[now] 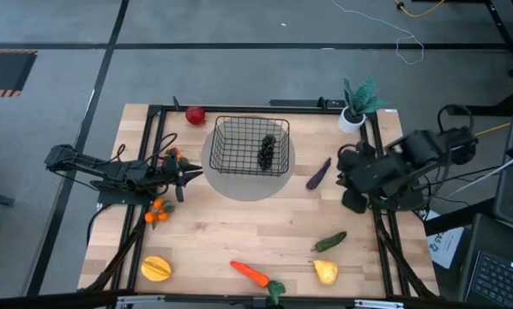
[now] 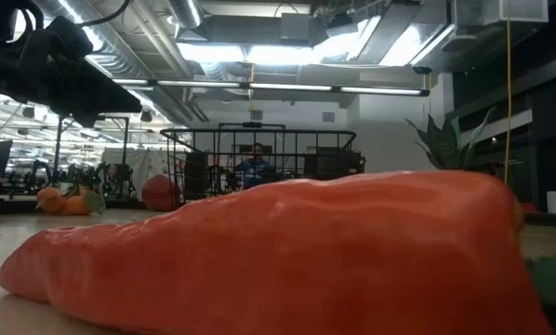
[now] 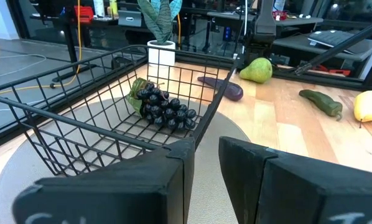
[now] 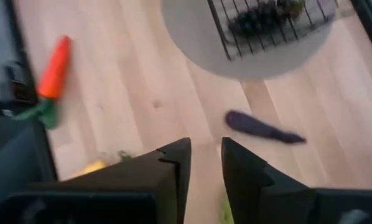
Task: Build produce basket
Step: Put the purple eggplant into the black wire basket
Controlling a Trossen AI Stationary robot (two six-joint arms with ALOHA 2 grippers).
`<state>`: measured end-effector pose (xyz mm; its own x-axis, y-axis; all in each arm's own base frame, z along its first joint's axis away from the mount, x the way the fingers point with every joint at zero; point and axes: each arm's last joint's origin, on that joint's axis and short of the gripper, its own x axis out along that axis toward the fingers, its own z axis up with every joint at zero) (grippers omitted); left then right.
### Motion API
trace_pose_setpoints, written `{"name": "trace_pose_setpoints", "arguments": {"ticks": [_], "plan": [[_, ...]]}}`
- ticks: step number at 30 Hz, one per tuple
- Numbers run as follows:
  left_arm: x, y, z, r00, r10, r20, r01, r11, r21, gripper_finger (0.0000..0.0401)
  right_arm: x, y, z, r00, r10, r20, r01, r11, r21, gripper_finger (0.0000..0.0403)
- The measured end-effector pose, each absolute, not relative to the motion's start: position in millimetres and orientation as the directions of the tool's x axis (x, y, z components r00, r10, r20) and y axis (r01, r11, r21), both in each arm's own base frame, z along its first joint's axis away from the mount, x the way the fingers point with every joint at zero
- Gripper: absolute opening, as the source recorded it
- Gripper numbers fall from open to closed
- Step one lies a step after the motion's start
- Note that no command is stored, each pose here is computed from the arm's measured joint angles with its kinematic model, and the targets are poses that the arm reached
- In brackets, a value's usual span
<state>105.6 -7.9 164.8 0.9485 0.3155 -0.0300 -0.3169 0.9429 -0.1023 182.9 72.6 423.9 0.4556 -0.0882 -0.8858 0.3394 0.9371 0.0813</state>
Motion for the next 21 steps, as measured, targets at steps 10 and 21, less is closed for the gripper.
{"name": "trace_pose_setpoints", "arguments": {"ticks": [10,21], "plan": [[105.6,-7.9,164.8,0.948,0.315,-0.030,-0.317,0.943,-0.103,0.0064,191.7,75.9,340.2,0.179,-0.212,-0.961,0.431,0.895,-0.117,0.0080],[105.6,-7.9,164.8,0.948,0.315,-0.030,-0.317,0.943,-0.103,0.0064,202.9,70.6,272.9,0.141,-0.231,-0.963,0.444,0.884,-0.147,0.0081]]}}
